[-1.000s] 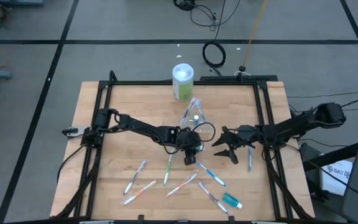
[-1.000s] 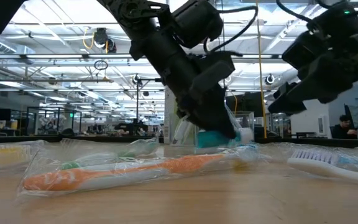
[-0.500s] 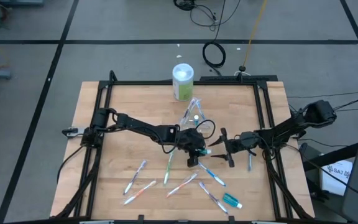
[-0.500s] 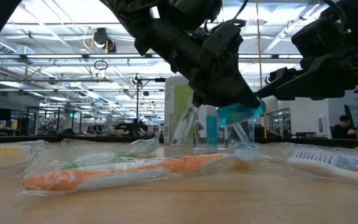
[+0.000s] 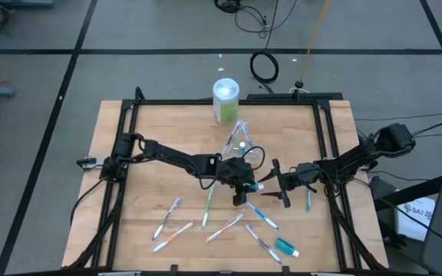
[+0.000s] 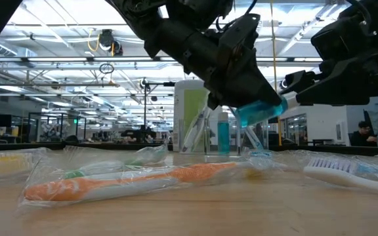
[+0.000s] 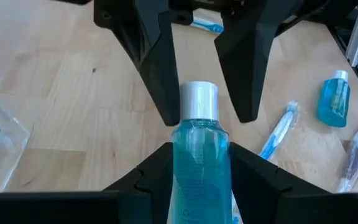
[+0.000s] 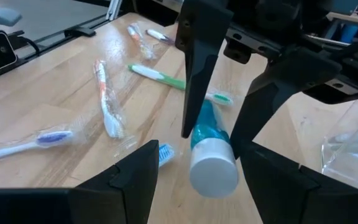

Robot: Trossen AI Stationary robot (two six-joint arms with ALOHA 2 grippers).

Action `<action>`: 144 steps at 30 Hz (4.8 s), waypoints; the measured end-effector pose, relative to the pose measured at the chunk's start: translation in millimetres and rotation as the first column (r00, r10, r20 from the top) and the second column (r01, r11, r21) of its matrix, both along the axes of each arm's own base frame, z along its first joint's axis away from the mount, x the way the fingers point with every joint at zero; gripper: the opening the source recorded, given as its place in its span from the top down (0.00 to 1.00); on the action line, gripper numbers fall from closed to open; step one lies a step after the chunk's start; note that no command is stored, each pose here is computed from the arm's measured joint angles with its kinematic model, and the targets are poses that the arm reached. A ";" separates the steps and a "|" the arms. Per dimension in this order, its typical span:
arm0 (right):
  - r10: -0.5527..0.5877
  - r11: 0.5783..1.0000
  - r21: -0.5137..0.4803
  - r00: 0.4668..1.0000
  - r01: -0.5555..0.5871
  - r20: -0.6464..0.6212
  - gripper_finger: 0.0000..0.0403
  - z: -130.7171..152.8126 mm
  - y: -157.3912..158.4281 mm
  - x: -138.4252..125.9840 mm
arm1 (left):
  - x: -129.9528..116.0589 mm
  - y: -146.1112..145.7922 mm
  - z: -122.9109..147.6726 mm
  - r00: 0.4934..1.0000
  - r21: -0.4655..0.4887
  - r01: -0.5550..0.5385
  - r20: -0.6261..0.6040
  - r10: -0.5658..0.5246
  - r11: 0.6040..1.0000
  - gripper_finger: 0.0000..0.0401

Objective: Pick & Place toothbrushing station
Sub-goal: Put the top mouthwash into the transparent organizer, then put the right blue toothbrush into the transparent organizer

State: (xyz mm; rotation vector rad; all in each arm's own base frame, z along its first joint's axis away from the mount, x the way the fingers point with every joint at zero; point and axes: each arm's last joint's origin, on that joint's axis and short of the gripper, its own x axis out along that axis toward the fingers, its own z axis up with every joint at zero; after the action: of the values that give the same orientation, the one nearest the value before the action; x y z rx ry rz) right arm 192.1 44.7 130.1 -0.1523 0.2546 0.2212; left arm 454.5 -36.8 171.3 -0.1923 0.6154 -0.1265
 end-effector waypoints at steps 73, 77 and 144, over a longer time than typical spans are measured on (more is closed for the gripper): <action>-0.204 0.959 0.225 0.969 0.170 0.140 0.74 23.0 -11.8 12.1 | -174.8 27.1 173.9 0.956 0.334 -0.228 -0.100 0.275 0.915 0.37; -0.181 0.977 0.127 0.979 0.169 0.089 0.74 38.3 -15.0 33.0 | -197.0 27.8 148.3 0.964 0.336 -0.229 -0.055 0.262 0.913 0.37; -0.165 0.796 -0.580 0.860 -0.173 -0.482 0.66 99.2 -116.1 110.1 | -229.0 23.2 64.7 0.994 0.260 -0.092 0.076 0.074 0.961 0.37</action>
State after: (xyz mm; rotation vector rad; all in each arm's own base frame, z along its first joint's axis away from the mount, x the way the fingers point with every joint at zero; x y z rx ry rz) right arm 302.2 -71.4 229.3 -0.7497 0.8674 0.1729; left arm 225.5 -13.6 235.9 0.0439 0.5513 0.0308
